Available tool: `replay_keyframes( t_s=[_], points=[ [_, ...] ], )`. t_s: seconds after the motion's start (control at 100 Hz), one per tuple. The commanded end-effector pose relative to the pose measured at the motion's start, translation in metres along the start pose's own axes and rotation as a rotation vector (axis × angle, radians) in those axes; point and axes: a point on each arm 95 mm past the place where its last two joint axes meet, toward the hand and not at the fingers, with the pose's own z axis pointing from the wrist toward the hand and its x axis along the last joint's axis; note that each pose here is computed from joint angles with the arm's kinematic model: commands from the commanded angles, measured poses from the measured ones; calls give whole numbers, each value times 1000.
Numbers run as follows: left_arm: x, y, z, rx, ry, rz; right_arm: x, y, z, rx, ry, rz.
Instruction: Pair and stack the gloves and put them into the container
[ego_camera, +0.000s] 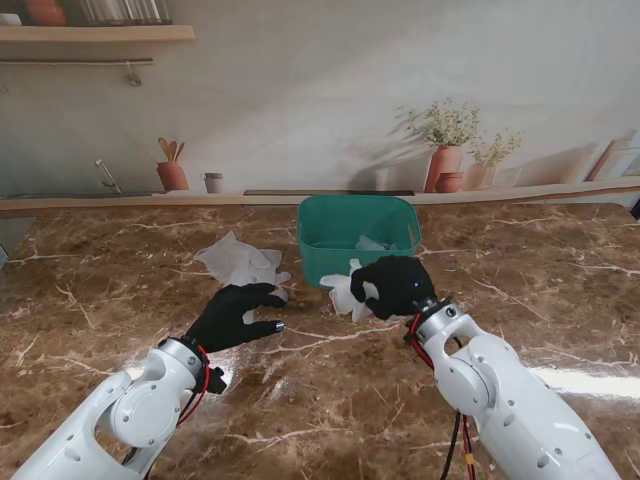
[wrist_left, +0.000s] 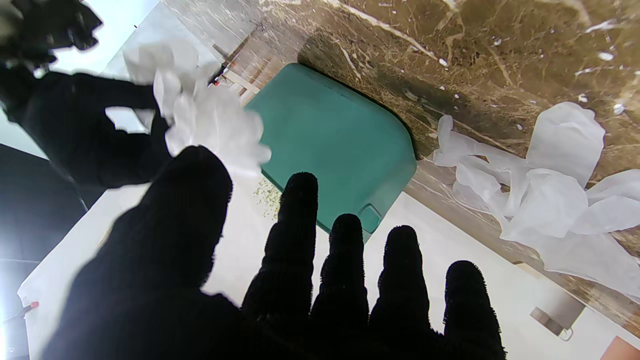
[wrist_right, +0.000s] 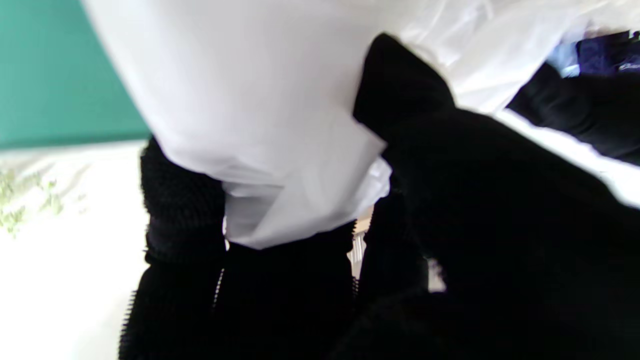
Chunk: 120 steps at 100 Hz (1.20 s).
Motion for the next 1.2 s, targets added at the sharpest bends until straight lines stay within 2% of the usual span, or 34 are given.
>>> replay_keyframes(
  t_s=[0.0,0.17,0.37,0.78,0.99,1.19],
  points=[
    [-2,3,-2,-5,-4,1,-10,31,23,-64,-9,-35],
    [-3,2,-2,2,-8,3,-26,56,54,-114,-14,-76],
    [-4,0,-2,2,-16,8,-42,63,87,-97,11,-94],
    [-8,-3,-6,-11,-43,26,-73,45,141,-9,43,-112],
    [-9,-5,-7,-10,-51,26,-91,32,155,26,-8,-92],
    [-9,-8,-8,-9,-49,34,-103,23,160,82,-29,-94]
  ],
)
